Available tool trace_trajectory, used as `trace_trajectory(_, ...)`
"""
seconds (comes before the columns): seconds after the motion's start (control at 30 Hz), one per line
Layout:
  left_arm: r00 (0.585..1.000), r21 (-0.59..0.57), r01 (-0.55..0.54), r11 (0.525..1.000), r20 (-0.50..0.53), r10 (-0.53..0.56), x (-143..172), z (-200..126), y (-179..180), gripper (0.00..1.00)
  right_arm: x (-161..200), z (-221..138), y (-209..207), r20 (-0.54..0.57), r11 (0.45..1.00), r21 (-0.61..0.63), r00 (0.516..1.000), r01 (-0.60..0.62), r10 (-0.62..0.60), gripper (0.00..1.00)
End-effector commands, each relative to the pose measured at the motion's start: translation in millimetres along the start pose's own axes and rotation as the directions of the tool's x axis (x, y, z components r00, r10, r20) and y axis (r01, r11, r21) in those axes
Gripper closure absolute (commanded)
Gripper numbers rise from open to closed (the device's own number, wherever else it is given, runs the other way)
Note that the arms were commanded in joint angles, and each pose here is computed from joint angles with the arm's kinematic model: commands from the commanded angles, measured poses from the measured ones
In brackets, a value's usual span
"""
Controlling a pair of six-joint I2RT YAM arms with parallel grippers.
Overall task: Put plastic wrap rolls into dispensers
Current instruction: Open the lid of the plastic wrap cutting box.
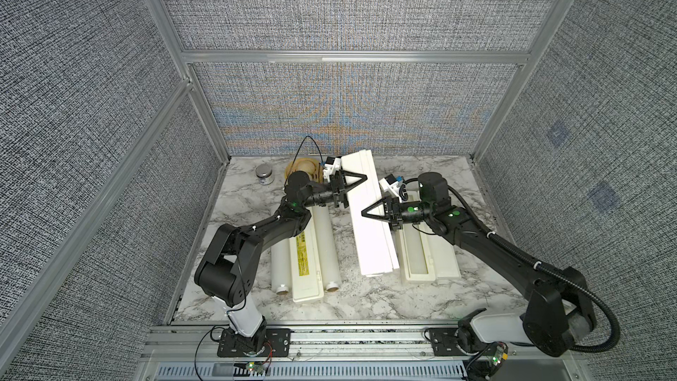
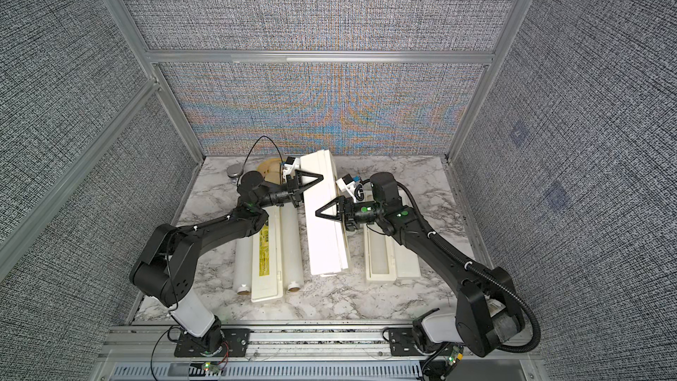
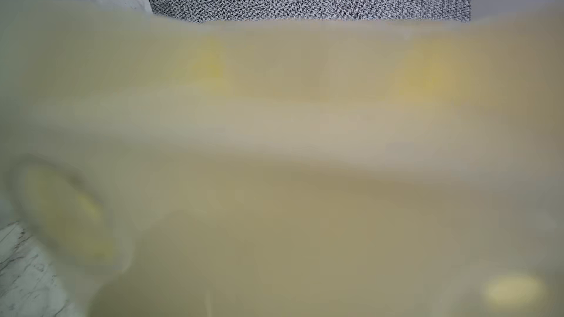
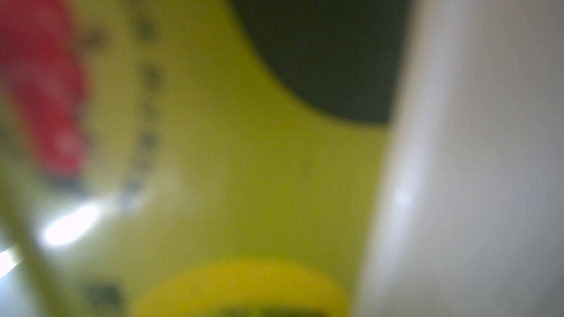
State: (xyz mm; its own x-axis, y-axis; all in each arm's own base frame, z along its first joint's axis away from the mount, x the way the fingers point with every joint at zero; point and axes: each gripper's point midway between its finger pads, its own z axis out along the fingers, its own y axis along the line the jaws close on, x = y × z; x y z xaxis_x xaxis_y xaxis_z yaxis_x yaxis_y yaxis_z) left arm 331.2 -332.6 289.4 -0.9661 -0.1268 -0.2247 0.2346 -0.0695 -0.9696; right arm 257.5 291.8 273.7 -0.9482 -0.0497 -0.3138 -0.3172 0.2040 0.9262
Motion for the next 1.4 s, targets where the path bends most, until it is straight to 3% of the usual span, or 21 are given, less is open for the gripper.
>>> trace_trajectory(0.0, 0.999, -0.009, -0.023, 1.0, -0.031, 0.023, 5, -2, -3, 0.09, -1, -1, 12, -0.01, 0.997, -0.041, 0.998, 0.061, -0.061, 0.13)
trace_trajectory(0.1, 1.0, -0.017, -0.012, 1.0, -0.012, 0.012, -1, -8, -1, 0.1, -2, -5, 8, 0.009, 0.998, -0.023, 0.999, 0.053, -0.053, 0.13)
trace_trajectory(0.23, 1.0, -0.018, -0.021, 1.0, 0.017, 0.021, -8, -14, -5, 0.03, -7, -11, 10, 0.034, 0.998, -0.017, 0.998, 0.06, -0.059, 0.14)
trace_trajectory(0.73, 0.999, -0.046, -0.027, 0.999, 0.03, 0.028, -15, -11, -3, 0.03, 5, 0, 0, -0.017, 0.999, -0.015, 0.999, 0.042, -0.042, 0.14)
trace_trajectory(0.97, 1.0, -0.068, -0.007, 0.998, 0.027, 0.009, -15, -11, 4, 0.18, 8, -1, -3, -0.02, 0.999, 0.001, 0.999, 0.037, -0.037, 0.14)
trace_trajectory(1.2, 1.0, -0.067, -0.002, 0.998, 0.019, 0.003, -13, -11, 5, 0.23, -2, -3, 5, -0.01, 0.997, 0.011, 0.997, 0.078, -0.078, 0.01)
trace_trajectory(1.37, 1.0, -0.06, -0.009, 0.998, -0.021, 0.008, -1, -7, 4, 0.25, -18, -4, 8, -0.01, 0.994, 0.02, 0.994, 0.109, -0.109, 0.01)
